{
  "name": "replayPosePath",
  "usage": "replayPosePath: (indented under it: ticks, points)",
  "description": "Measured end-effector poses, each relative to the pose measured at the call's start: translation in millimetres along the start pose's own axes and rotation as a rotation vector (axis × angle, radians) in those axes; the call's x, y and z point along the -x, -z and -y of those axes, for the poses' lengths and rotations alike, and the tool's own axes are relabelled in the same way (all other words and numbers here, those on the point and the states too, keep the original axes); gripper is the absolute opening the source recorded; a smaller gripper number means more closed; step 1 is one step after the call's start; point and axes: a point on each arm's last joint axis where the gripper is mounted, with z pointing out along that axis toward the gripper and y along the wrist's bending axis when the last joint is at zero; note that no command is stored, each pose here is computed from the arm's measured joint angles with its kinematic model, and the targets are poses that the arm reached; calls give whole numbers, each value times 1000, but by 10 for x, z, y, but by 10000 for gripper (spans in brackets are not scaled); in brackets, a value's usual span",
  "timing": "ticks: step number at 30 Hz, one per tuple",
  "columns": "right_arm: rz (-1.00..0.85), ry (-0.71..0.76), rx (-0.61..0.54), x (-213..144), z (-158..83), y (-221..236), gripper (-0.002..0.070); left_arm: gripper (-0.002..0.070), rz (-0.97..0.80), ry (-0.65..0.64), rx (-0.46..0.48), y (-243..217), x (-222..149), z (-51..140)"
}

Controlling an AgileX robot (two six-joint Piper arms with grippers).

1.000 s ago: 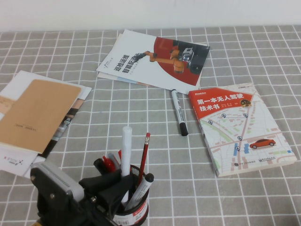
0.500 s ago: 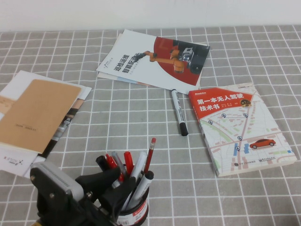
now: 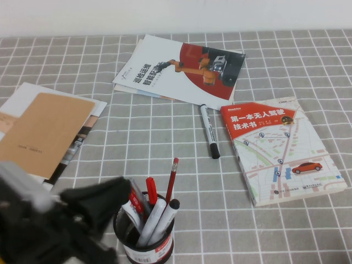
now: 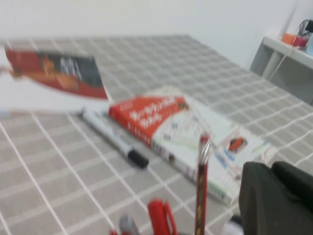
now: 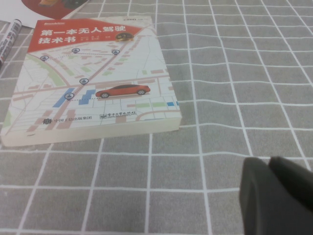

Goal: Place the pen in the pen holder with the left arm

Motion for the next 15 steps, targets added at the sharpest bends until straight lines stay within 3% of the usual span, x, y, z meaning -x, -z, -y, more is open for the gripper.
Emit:
replayPosePath:
  ticks: [5, 15]
  points:
    - [0, 0, 0, 0, 0, 0, -15, 0, 39, -38, 3, 264, 166, 24]
    - [0, 0, 0, 0, 0, 0, -15, 0, -82, -45, 37, 454, 58, -6]
